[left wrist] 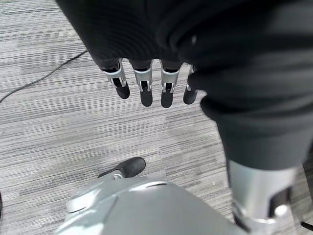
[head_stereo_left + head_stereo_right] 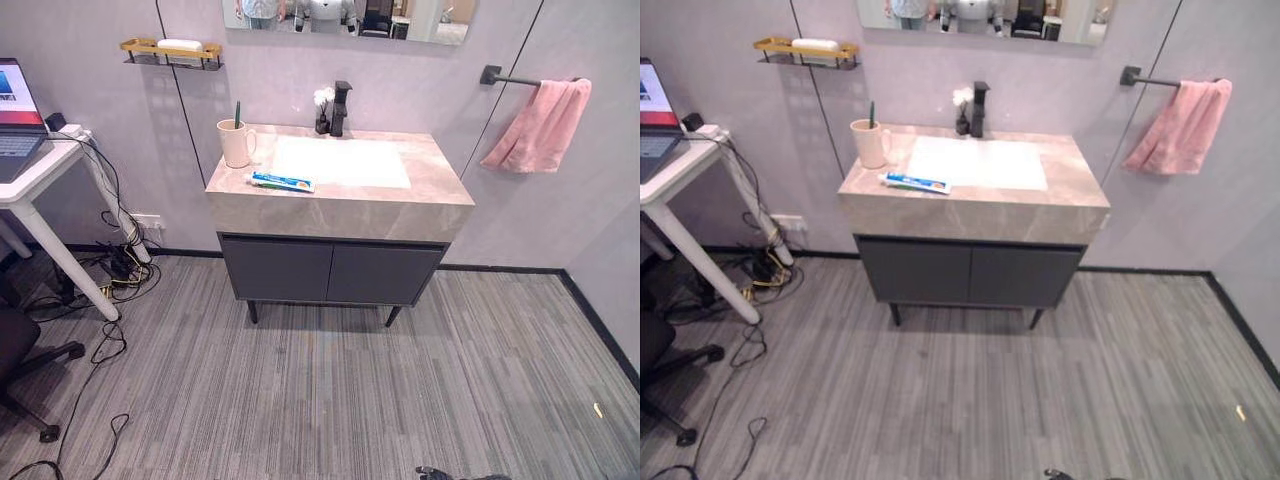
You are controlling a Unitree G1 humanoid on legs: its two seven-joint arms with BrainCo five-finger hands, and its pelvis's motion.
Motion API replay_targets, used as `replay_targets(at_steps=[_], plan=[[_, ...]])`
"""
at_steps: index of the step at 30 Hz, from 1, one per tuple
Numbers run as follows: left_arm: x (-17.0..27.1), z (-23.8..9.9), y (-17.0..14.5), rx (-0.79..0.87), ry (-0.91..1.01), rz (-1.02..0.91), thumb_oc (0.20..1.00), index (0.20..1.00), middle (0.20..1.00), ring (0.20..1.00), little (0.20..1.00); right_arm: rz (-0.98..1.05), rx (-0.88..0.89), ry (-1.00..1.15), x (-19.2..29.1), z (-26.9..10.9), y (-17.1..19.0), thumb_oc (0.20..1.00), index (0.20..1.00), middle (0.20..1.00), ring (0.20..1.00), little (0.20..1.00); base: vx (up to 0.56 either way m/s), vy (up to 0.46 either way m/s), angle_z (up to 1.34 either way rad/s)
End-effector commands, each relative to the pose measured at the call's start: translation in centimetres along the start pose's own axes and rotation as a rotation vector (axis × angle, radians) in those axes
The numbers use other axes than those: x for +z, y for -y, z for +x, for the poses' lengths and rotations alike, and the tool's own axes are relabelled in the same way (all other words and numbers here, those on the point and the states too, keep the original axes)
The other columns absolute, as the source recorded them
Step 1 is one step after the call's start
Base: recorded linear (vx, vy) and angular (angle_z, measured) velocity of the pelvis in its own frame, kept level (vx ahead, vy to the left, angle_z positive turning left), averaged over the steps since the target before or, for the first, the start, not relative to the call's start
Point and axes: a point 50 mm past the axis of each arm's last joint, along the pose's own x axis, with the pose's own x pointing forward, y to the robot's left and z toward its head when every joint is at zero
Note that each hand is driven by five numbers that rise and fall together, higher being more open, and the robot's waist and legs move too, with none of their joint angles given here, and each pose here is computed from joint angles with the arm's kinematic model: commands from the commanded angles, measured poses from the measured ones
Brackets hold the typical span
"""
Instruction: Put brush and paste in cup on sink, flatten towel.
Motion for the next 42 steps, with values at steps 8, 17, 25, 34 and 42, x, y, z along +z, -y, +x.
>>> replay_targets(at_steps=[8,17,25,34,42], plan=[[5.0,-0.1,-2.6,0.088,0.220,-0.010,1.000,1.000,1.000,1.000,1.000,0.167,-0.092,0.226,3.4,-0.6,3.7,1.000,1.000,1.000,1.000,1.000,0.00,-0.007,-0.02],[8.8,-1.2,-2.3,0.062,0.461,-0.107,1.000,1.000,1.000,1.000,1.000,0.185,-0.146,0.407,5.9,-1.9,5.7,1.000,1.000,1.000,1.000,1.000,0.00,0.000,0.00],[10.0,-1.5,-1.8,0.053,0.505,-0.084,1.000,1.000,1.000,1.000,1.000,0.182,-0.177,0.439,6.6,-2.3,6.4,1.000,1.000,1.000,1.000,1.000,-0.01,0.001,0.01],[11.0,-1.6,-2.1,0.068,0.520,-0.089,1.000,1.000,1.000,1.000,1.000,0.162,-0.200,0.498,8.1,-2.8,7.2,1.000,1.000,1.000,1.000,1.000,-0.02,-0.032,0.01],[12.2,-1.3,-2.0,0.078,0.510,-0.102,1.000,1.000,1.000,1.000,1.000,0.089,-0.241,0.518,8.9,-3.3,8.5,1.000,1.000,1.000,1.000,1.000,-0.01,-0.077,0.09]])
